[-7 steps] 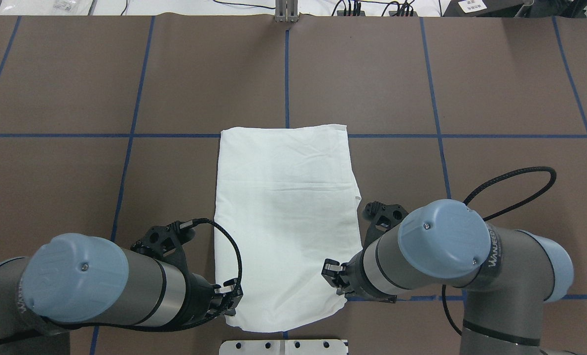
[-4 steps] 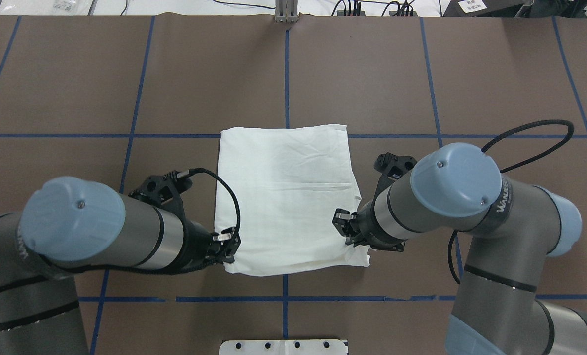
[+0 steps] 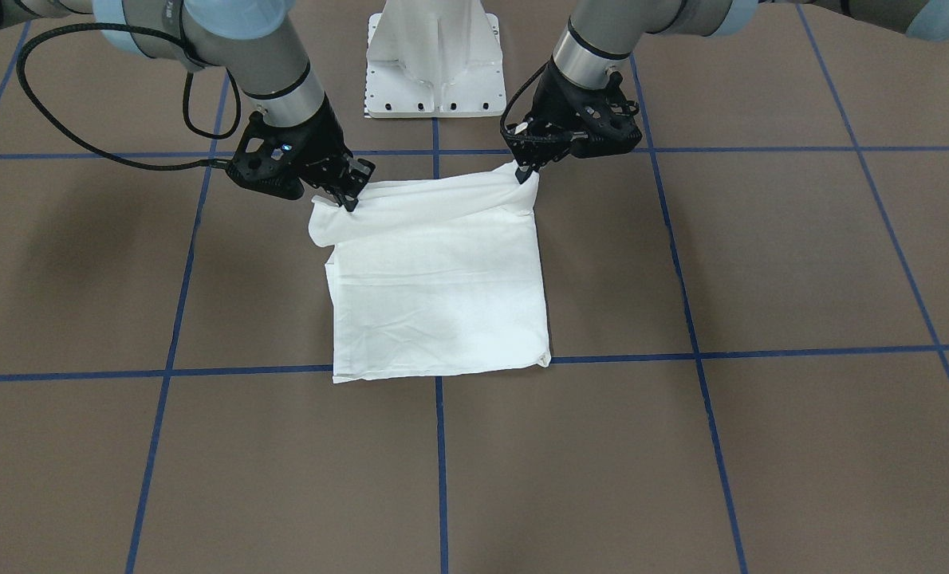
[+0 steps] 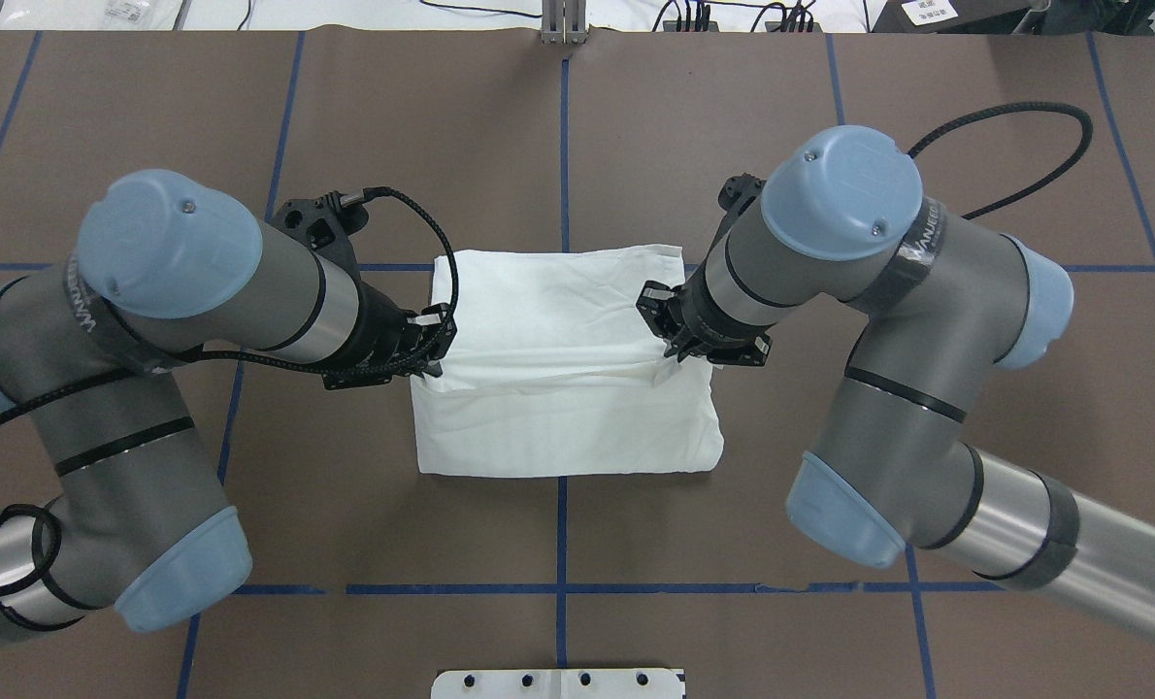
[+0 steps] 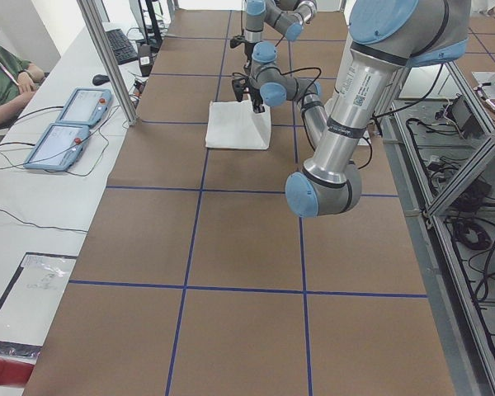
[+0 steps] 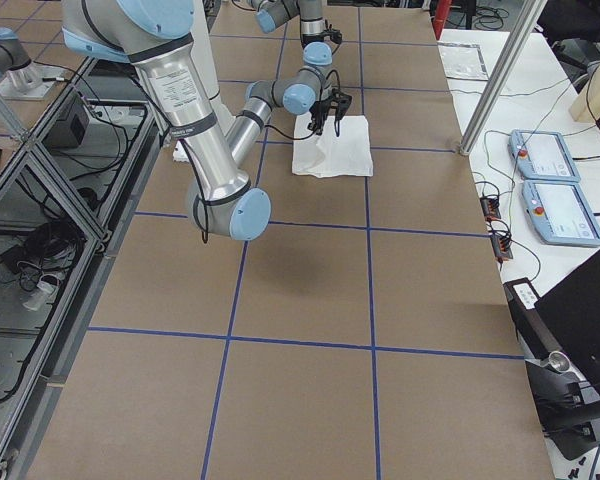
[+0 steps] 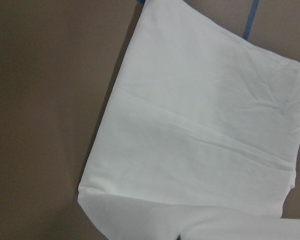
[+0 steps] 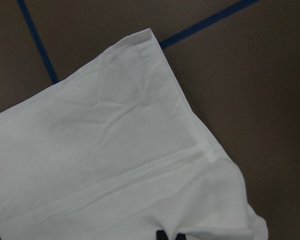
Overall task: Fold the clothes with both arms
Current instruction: 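Lift the near edge with both grippers and fold it away from the robot, then release the shirt and raise both grippers, left gripper withdrawing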
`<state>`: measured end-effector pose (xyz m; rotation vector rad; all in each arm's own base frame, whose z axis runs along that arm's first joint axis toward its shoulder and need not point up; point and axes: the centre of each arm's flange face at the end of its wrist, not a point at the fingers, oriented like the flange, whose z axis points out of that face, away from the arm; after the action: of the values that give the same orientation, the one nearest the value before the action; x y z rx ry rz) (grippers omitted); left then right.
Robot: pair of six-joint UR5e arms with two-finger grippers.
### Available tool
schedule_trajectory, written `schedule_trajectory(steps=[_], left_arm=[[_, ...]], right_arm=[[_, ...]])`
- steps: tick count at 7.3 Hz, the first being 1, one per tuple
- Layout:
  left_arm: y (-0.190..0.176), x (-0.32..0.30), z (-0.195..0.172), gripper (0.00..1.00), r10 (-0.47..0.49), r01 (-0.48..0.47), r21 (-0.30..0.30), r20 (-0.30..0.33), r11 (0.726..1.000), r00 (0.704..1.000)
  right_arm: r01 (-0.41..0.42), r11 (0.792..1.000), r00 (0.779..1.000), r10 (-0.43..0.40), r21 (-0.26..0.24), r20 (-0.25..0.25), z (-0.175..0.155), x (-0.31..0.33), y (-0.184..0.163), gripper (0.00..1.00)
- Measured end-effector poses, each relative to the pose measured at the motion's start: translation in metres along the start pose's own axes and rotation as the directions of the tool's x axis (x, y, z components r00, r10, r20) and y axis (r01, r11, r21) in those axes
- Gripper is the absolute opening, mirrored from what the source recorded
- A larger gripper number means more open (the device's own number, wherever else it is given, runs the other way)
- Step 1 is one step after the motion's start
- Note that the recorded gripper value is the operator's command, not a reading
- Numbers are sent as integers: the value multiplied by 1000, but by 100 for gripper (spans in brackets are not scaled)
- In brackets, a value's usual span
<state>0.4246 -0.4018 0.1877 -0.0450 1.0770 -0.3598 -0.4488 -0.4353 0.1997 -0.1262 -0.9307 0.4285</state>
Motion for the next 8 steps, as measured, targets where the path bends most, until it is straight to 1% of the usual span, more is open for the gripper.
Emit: schedule_trajectory(steps=[2,4,6,8], left_arm=[[-32,7,12,0,-4,5,35,-11,999,1000],[-61,16,25,0,-8,9,64,-9,998,1000],[-87,19,32,0,11,-11,91,0,996,1000],[-104,23,44,0,18,-18,103,0,995,1000]], right_arm=[[-13,999,1000,14,31,-27,12,-26,-34,0],[-10,999,999,12,52,-47,17,-36,-60,0],[-11,998,998,15,61,-62,22,-45,-74,0],[-7,998,997,12,68,-73,25,-50,-84,0]])
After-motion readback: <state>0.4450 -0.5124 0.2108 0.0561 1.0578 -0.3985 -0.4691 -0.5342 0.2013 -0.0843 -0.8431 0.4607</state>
